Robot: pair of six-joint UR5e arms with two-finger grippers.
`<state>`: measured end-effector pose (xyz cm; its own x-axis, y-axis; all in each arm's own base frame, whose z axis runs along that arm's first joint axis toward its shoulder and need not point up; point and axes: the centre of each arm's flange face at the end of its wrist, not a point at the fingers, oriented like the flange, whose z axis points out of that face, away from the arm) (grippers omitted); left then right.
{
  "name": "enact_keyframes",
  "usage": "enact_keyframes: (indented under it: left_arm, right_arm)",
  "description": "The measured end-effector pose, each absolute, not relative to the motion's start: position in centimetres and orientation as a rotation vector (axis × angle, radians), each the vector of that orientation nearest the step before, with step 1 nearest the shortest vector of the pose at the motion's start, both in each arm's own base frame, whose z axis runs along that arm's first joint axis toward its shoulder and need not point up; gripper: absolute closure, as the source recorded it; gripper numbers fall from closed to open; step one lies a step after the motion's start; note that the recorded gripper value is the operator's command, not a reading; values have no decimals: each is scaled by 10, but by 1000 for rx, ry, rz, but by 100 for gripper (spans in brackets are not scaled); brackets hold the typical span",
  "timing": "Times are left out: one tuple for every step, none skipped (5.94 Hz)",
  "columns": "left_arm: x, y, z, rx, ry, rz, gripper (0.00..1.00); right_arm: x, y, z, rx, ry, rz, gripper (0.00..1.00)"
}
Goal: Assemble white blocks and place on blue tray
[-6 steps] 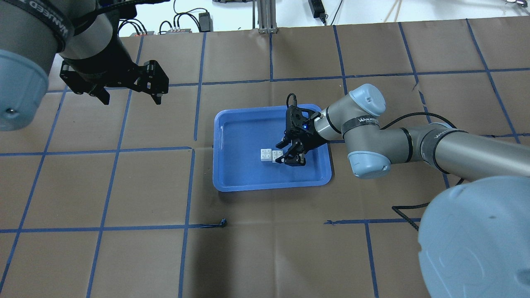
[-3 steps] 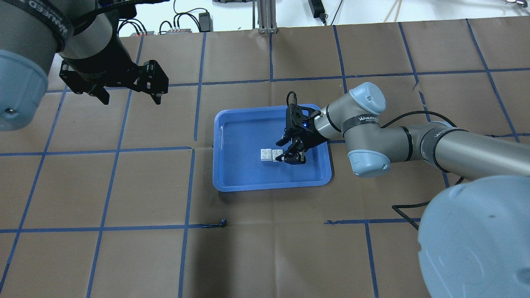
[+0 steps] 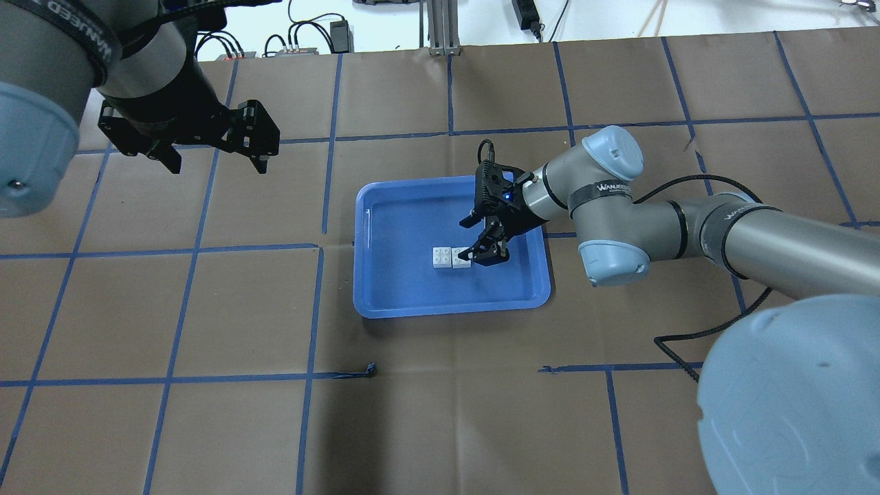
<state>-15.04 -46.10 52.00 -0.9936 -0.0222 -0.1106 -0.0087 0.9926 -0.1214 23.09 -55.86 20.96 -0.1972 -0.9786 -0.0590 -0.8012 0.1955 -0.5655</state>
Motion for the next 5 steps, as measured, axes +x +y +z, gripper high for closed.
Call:
enact_keyframes:
  left_arm:
    - [-151,-461,520,-23,3024,-184,1]
    - [-151,-461,520,-23,3024,-184,1]
    - [-151,-461,520,-23,3024,-183,1]
    - [-151,-461,520,-23,3024,-182,1]
    - [-151,-461,520,-23,3025,-184,1]
  right_arm:
    - [223,-570,248,-1591,2186,-490,0]
    - [211,-577,292,-1491,2331,-341,0]
    - [198,-582,331,-1318,2516,-170,0]
    - [187,-581,362,-1136,2672,-34,0]
    - [179,-571,391,-981,2784,36,0]
